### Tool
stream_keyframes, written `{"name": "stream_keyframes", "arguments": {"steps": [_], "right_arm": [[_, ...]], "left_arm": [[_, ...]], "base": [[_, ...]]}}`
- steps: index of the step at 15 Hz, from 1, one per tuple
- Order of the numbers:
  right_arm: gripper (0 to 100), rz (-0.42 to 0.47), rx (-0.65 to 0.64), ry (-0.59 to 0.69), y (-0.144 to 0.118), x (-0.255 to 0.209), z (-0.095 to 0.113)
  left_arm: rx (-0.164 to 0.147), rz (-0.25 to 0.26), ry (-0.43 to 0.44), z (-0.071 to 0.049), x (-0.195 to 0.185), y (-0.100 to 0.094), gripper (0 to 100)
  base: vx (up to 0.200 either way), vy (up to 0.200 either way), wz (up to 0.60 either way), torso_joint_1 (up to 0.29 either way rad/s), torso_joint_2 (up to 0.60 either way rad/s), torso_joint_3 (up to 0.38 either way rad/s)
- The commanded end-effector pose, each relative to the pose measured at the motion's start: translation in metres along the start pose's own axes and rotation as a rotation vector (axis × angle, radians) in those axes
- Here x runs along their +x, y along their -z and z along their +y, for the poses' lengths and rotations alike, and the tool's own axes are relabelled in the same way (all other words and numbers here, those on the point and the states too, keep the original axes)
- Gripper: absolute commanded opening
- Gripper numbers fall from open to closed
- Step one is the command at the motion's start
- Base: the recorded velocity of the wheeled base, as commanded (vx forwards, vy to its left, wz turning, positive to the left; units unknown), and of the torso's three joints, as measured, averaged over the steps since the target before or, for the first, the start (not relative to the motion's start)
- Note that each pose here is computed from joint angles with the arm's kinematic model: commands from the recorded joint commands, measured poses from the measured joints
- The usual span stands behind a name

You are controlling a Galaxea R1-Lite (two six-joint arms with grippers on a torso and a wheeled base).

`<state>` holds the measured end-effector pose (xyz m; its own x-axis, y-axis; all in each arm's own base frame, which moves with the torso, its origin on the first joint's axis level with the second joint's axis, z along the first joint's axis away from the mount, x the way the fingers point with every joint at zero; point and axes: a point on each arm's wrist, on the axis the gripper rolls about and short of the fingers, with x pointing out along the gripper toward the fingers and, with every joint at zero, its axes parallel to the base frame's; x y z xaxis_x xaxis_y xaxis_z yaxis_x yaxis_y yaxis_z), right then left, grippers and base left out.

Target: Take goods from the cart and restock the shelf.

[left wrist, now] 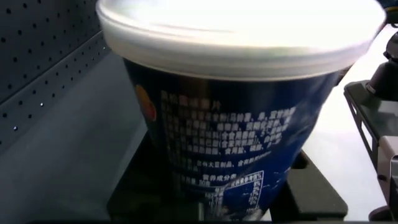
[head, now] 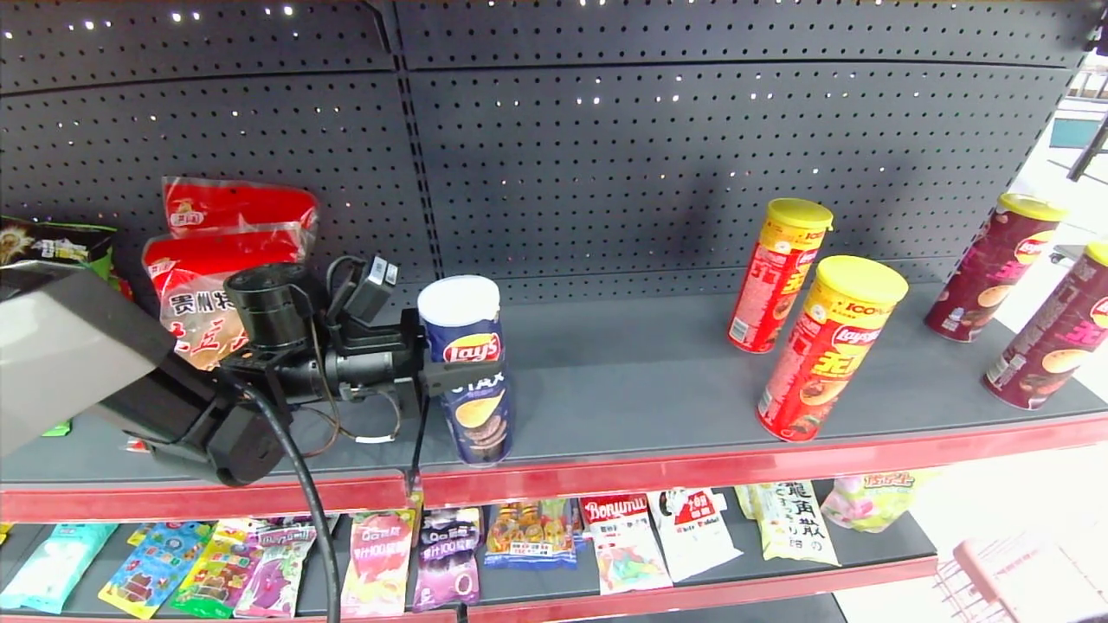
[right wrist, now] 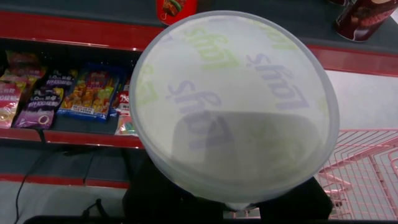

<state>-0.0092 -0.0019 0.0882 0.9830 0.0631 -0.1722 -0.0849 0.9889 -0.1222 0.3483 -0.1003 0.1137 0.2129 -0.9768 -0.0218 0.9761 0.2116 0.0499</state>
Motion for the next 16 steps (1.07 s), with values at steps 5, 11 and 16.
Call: {"name": "stream_keyframes", "arguments": {"steps": [5,11,16], "right_arm": [[0,0.000,-0.001,0.000,0.000,0.000,0.000],[0,0.002,-0.001,0.000,0.000,0.000,0.000],[0,0.001,0.000,0.003,0.000,0.000,0.000]], "left_arm": [[0.009,-0.005,-0.009,0.002,0.001,0.002,100],[0.040,-0.052,-0.014,0.001,-0.001,-0.012,100],[0.050,-0.161,-0.004,0.001,-0.003,-0.044,100]], "base": [[0.000,0.000,0.00,0.000,0.00,0.000],[0.000,0.000,0.00,0.000,0.00,0.000],[0.000,0.000,0.00,0.000,0.00,0.000]]}}
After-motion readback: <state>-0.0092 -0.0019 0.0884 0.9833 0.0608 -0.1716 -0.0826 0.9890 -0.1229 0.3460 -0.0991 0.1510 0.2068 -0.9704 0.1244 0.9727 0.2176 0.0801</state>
